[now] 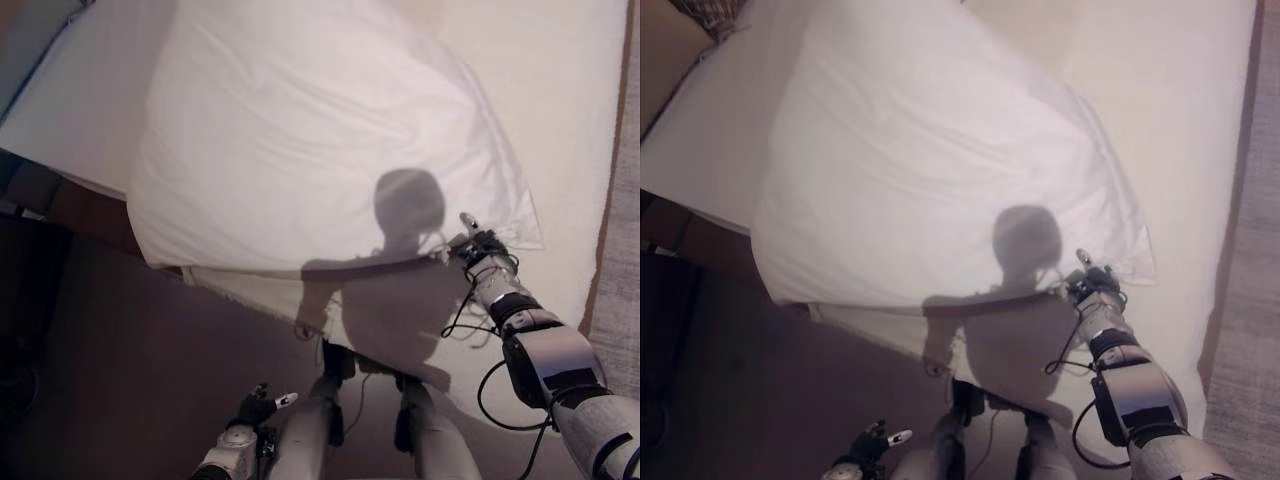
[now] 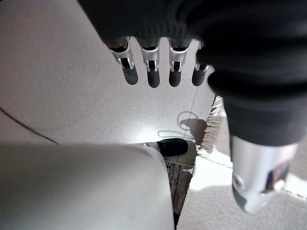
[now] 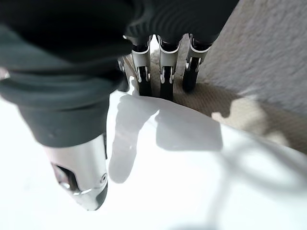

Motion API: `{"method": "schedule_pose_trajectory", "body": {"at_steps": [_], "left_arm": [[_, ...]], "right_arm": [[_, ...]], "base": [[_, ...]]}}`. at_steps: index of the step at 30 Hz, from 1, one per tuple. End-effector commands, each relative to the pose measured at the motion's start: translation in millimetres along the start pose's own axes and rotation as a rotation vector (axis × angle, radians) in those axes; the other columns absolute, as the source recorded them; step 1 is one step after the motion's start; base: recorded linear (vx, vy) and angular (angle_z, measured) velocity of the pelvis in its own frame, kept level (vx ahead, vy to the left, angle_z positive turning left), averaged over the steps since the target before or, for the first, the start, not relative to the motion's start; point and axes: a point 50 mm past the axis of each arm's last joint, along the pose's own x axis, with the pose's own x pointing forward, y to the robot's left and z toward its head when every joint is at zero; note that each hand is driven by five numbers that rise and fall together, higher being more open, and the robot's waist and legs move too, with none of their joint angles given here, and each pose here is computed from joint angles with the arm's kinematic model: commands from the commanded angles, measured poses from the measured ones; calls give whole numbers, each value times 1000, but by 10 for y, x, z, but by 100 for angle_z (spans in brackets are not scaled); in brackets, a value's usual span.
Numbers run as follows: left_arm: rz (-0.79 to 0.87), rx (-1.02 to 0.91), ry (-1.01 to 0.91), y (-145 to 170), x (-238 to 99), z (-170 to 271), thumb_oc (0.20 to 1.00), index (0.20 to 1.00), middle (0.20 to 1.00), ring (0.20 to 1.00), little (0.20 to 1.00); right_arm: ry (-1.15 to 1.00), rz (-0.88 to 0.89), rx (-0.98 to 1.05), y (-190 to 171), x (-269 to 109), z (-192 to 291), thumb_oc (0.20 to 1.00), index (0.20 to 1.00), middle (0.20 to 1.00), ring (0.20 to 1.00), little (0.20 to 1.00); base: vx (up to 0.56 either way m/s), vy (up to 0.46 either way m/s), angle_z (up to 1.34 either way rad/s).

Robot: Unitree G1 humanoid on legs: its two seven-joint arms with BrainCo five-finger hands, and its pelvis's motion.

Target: Make the bed

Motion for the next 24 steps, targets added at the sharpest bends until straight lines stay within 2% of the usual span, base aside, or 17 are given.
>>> {"method": "schedule_pose_trajectory", "body": {"at_steps": [1,7,8,9,11,18,19,21,23,24], "left_arm": [[-42,24,-16,-167,-10,32,1000,1000,1000,1000,1000],[-59,13,-63,-211,-8,149,1000,1000,1000,1000,1000],[-66,13,-72,-223,-12,165,1000,1000,1000,1000,1000],[-71,21,-83,-240,-13,190,1000,1000,1000,1000,1000],[-74,19,-90,-252,-11,218,1000,1000,1000,1000,1000],[-102,50,-134,-300,-5,347,1000,1000,1000,1000,1000],[-160,73,-180,-379,-29,448,1000,1000,1000,1000,1000],[-186,80,-198,-409,-46,485,1000,1000,1000,1000,1000],[-254,59,-234,-479,-86,579,1000,1000,1000,1000,1000],[-339,47,-279,-588,-147,704,1000,1000,1000,1000,1000]], "right_arm": [[-221,60,116,317,-66,757,1000,1000,1000,1000,1000],[-333,85,85,479,-164,1186,1000,1000,1000,1000,1000],[-342,85,82,490,-175,1231,881,881,881,881,881],[-374,100,71,556,-218,1328,467,467,467,467,467],[-382,107,79,579,-232,1353,200,200,200,200,200],[-415,258,119,899,-372,1246,200,200,200,200,200],[-438,321,76,1012,-439,1181,200,200,200,200,200],[-449,336,58,1042,-462,1158,200,200,200,200,200],[-497,403,-37,1158,-556,1140,200,200,200,200,200],[-532,443,-130,1226,-612,1120,200,200,200,200,200]], "base": [[-19,17,5],[-23,7,10],[-13,1,4],[0,0,0],[-24,-2,10],[-3,15,7],[0,54,1],[-6,52,2],[13,76,1],[10,65,-7]]}}
